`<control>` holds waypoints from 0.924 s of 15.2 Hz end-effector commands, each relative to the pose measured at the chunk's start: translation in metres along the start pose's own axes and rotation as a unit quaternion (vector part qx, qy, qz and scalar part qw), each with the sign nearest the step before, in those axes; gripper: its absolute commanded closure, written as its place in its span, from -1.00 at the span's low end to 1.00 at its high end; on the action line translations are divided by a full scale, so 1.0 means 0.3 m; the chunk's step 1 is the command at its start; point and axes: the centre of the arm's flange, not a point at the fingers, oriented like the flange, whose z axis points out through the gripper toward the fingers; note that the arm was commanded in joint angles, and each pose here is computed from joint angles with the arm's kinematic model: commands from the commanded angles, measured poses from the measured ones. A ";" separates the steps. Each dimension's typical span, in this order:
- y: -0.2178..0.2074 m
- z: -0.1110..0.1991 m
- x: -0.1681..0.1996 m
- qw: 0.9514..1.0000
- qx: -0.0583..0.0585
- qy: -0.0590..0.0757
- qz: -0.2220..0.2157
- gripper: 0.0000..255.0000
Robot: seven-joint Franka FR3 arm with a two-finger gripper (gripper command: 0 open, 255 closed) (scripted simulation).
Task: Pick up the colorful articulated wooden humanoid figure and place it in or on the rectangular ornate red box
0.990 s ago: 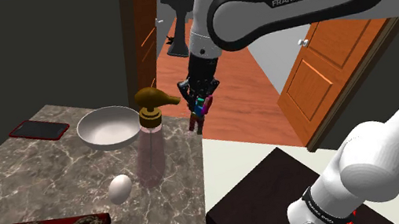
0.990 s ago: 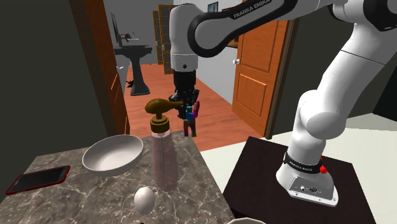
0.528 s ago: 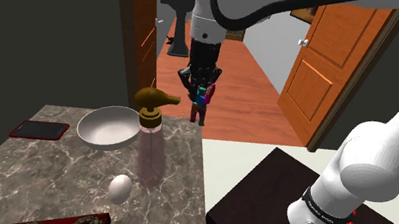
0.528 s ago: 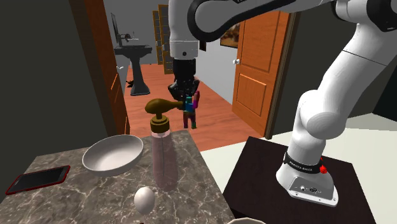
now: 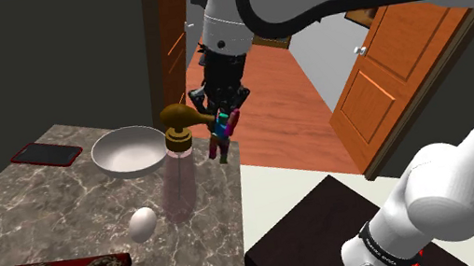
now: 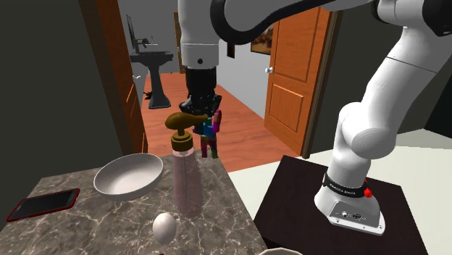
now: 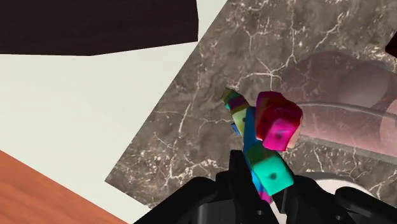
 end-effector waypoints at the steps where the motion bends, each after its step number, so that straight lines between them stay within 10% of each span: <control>1: -0.076 -0.004 -0.033 1.000 0.000 0.000 0.001 1.00; 14: -0.589 0.003 -0.288 1.000 0.000 0.000 0.001 1.00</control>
